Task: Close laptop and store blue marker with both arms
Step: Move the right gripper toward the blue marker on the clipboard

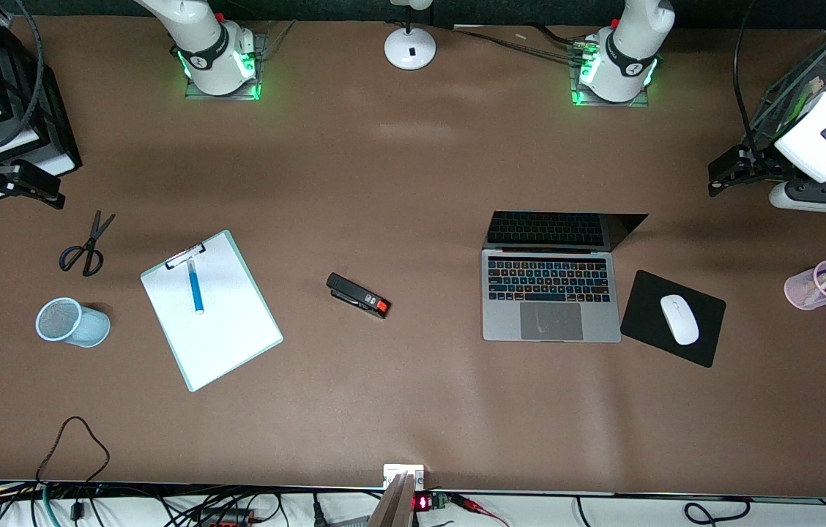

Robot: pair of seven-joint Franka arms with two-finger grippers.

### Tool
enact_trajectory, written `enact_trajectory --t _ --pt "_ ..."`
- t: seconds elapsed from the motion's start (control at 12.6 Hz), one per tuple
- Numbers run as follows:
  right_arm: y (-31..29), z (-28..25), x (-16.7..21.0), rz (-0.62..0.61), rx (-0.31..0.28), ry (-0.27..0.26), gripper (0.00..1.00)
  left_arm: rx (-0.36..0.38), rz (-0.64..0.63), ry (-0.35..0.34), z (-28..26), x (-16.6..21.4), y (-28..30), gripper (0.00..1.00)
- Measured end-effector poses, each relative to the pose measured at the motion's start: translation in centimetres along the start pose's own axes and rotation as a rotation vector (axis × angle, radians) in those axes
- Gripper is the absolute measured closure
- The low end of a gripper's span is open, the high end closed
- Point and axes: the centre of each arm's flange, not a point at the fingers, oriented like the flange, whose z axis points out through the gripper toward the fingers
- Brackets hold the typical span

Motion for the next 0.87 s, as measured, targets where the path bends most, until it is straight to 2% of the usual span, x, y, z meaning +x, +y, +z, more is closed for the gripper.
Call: enact_trajectory --t 0.64,0.87 --pt "0.00 -0.01 0.01 0.000 0.000 0.001 0.00 0.000 0.001 -0.001 0.04 0.02 0.00 0.00" --pt "-0.26 -0.14 0.21 -0.005 0.000 0.018 0.00 0.000 0.001 -0.005 0.17 0.05 0.00 0.00"
